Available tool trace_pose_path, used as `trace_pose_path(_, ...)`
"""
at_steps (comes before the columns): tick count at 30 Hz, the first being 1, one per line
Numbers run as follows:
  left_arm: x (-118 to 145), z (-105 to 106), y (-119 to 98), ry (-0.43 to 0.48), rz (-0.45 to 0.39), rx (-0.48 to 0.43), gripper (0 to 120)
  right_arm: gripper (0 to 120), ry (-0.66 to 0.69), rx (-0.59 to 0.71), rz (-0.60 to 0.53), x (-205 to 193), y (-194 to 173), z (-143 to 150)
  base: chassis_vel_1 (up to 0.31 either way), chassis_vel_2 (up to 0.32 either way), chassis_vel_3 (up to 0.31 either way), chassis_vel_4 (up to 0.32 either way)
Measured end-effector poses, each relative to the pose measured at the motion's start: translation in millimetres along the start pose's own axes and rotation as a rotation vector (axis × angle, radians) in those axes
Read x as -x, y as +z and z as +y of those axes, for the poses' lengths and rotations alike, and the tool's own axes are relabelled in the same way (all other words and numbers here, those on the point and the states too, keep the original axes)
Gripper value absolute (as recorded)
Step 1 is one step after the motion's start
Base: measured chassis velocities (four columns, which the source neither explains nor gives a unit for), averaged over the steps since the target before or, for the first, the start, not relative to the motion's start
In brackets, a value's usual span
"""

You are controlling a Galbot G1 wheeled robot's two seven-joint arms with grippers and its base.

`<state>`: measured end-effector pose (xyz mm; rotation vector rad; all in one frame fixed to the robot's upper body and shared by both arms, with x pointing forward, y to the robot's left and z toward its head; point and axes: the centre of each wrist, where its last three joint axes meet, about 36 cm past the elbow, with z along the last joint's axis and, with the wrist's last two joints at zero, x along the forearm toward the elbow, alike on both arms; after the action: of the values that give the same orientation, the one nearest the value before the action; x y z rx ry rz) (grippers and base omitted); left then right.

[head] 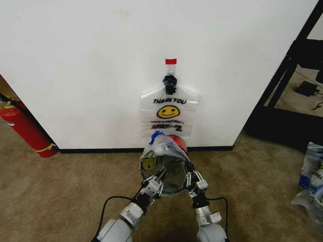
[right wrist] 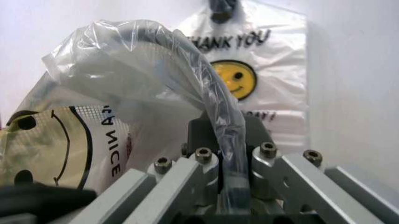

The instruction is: Pick up the garbage bag from the wall and place it over the trash bin.

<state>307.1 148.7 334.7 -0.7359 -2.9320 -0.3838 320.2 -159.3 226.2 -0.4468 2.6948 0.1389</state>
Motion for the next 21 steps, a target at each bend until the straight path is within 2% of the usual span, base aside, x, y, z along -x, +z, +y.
trace_pose_path(7,18.1,-0.3,1.4,-0.09,0.087,-0.069,0,1,-0.043,-0.012,0.004,-1.5,2.4,3.3,0.0,0.0,0.0,0.0)
trace_pose_path(13,25.9,4.8,-2.5,-0.141,0.136,-0.091,0,1,-0.046,-0.002,0.004,-1.7,2.4,4.6,0.0,0.0,0.0,0.0)
trace_pose_path(17,25.7,5.2,-5.1,-0.162,0.16,-0.101,0,1,-0.051,0.058,0.001,-0.9,2.6,4.6,0.0,0.0,0.0,0.0)
trace_pose_path(21,26.6,2.4,-13.2,-0.201,0.212,-0.14,0,1,-0.116,0.183,0.002,-0.3,12.6,2.2,0.0,0.0,0.0,0.0)
